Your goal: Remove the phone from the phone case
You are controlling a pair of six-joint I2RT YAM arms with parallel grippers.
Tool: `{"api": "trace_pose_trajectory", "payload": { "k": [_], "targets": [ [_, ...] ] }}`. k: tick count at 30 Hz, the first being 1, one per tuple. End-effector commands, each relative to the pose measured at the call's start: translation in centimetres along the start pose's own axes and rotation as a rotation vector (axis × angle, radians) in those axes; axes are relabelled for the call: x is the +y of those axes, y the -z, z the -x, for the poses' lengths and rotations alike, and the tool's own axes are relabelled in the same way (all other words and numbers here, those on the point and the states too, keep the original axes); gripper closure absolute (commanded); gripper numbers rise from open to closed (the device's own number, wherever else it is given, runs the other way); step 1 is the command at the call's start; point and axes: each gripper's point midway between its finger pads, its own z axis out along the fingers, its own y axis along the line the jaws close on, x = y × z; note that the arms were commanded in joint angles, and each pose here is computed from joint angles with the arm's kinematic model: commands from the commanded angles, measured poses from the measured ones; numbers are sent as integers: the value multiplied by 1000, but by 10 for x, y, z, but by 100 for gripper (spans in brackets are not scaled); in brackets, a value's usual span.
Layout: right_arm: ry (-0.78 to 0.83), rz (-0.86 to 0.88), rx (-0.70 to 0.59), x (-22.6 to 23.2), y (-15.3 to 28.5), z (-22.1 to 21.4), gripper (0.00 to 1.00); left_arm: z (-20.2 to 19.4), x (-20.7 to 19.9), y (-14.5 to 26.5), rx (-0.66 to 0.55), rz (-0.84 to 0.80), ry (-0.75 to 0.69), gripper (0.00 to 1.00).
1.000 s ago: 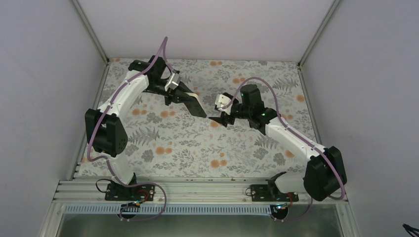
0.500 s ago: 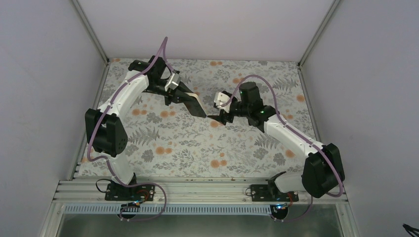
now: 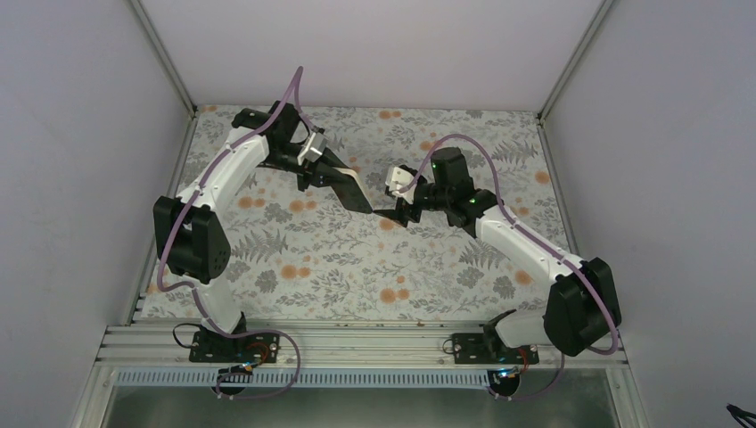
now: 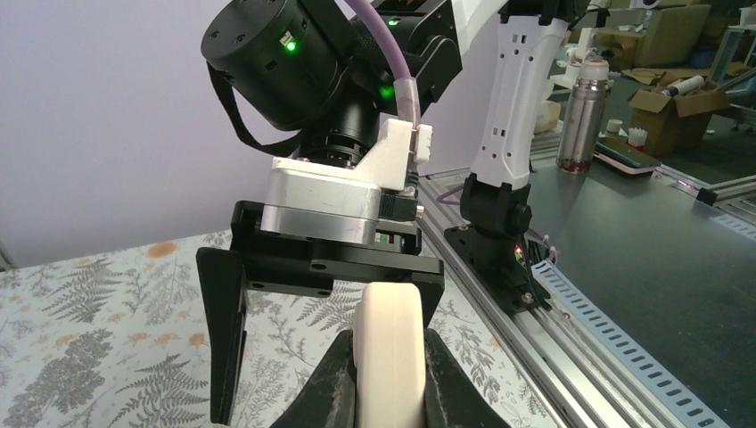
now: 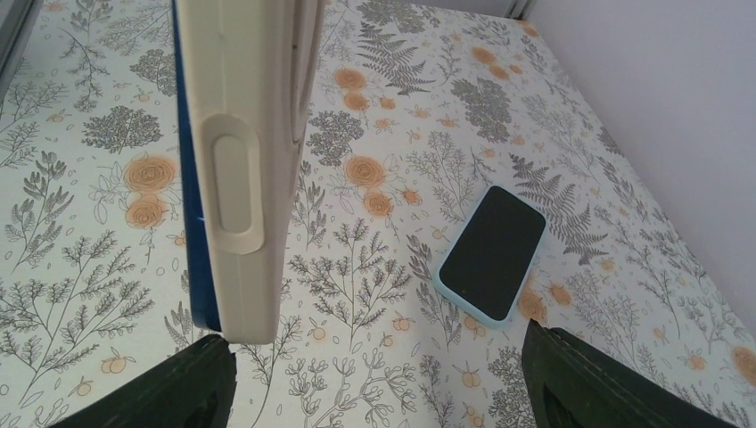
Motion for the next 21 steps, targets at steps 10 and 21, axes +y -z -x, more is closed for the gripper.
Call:
{"api": "trace_pose_trajectory", "payload": {
  "k": [10, 21],
  "targets": [
    [15, -52, -52, -16, -1, 21, 17, 53, -10, -2, -276, -53, -21, 98],
    [31, -206, -96, -59, 9, 55, 16, 58, -18, -10, -317, -91, 26, 98]
  ]
}}
